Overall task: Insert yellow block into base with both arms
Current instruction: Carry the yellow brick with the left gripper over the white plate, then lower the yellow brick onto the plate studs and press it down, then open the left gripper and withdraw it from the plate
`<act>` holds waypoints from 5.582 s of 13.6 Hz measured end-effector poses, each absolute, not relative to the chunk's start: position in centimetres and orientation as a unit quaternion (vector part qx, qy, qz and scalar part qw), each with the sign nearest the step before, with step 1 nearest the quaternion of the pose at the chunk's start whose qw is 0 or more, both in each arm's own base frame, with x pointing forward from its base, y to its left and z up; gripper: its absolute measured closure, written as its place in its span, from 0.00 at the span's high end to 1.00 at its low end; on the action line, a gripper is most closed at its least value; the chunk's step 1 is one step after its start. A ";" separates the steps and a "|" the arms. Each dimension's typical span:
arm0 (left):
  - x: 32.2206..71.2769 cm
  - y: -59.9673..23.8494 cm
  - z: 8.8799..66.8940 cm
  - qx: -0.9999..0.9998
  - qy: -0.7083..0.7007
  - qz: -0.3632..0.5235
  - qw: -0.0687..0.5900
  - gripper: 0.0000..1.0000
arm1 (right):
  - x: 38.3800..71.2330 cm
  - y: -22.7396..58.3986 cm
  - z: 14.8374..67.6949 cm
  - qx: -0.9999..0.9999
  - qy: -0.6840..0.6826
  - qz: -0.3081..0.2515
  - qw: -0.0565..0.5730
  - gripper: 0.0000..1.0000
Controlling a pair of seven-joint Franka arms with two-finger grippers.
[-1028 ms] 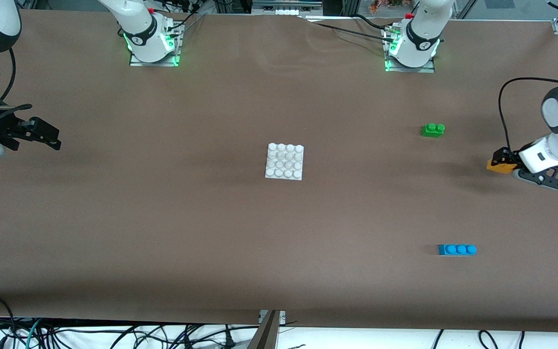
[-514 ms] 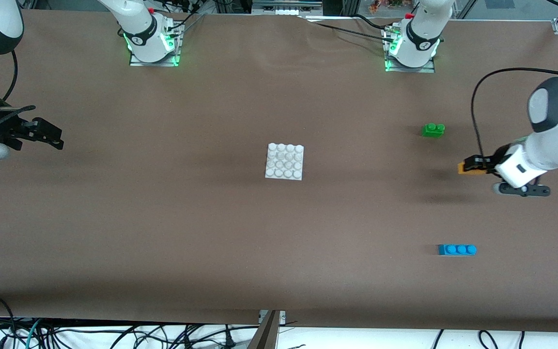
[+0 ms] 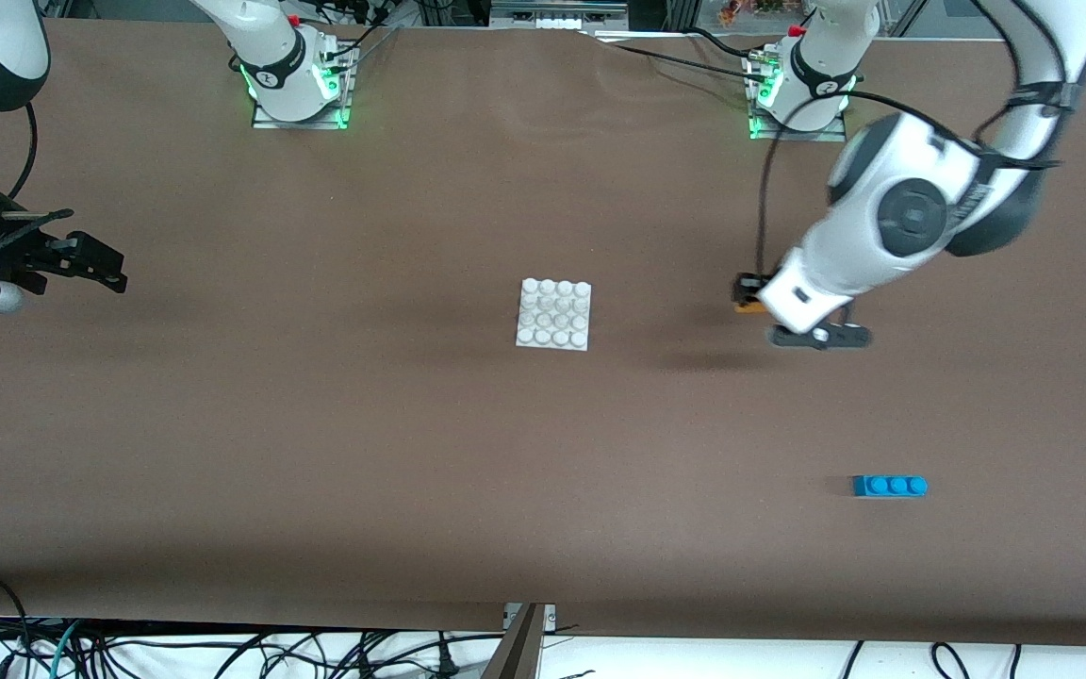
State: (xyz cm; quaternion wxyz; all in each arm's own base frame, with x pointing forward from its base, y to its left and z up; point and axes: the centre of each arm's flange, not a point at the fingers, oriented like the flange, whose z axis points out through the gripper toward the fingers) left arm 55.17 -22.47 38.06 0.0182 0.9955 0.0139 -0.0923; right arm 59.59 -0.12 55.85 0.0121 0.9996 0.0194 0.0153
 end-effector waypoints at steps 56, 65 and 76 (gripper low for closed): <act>49.8 -49.1 20.9 0.997 0.057 -0.043 0.030 0.69 | 59.7 -0.3 55.6 1.000 0.018 0.013 0.012 1.00; 51.6 -47.8 24.2 0.996 0.080 -0.037 0.021 1.00 | 59.7 -0.3 55.6 1.000 0.018 0.013 0.012 1.00; 62.6 -29.9 40.8 0.973 0.229 -0.012 -0.012 1.00 | 59.8 -0.3 55.5 1.000 0.018 0.012 0.012 1.00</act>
